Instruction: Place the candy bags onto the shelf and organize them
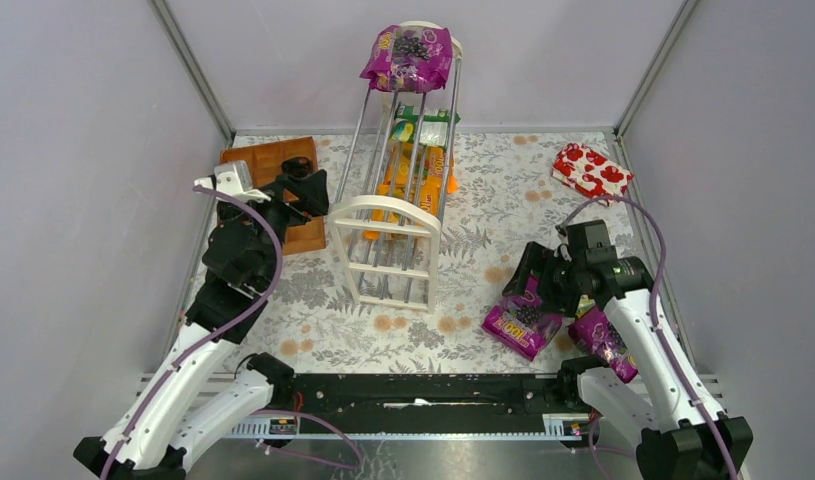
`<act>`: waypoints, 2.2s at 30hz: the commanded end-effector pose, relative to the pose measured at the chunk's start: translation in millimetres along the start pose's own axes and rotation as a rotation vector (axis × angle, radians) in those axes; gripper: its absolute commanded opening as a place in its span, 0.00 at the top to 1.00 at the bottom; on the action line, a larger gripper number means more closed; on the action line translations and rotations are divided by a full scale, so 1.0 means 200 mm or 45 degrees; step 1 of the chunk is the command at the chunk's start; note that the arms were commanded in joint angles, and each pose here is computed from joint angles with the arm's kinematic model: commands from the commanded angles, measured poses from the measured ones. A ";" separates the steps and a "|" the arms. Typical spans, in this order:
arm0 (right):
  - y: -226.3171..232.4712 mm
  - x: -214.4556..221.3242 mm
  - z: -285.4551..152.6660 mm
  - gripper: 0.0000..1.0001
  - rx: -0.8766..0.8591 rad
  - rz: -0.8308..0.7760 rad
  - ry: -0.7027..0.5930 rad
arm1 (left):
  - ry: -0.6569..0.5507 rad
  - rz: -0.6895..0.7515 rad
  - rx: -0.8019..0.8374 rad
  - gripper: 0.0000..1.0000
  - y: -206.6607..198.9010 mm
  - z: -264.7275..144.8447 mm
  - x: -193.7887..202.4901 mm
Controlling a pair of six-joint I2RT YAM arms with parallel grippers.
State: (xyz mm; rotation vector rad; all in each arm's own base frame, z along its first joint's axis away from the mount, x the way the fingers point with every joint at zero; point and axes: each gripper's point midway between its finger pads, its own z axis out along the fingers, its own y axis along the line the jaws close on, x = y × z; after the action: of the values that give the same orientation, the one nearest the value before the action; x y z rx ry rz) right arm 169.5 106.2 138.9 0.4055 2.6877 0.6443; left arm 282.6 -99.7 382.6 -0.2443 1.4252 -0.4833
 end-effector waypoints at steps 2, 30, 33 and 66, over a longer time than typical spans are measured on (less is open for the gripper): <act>-0.07 0.14 -0.10 0.00 0.110 0.040 0.083 | -0.027 0.015 -0.028 0.01 0.02 0.01 -0.02; 0.38 -0.41 0.49 0.00 -0.637 0.556 -0.281 | 0.024 0.019 -0.014 0.01 0.01 0.05 0.04; 0.56 -0.48 0.50 0.00 -0.877 0.575 -0.195 | 0.021 0.018 -0.015 0.01 0.01 0.05 0.04; 0.01 -0.90 0.49 0.00 -0.052 -0.089 -0.330 | 0.018 0.009 -0.003 0.01 0.00 0.04 0.03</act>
State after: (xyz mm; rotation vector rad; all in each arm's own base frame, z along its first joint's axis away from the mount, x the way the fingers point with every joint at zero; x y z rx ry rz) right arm 342.3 48.7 107.6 0.3793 2.4825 0.1051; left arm 293.1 -101.3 371.3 -0.2497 1.4607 -0.4620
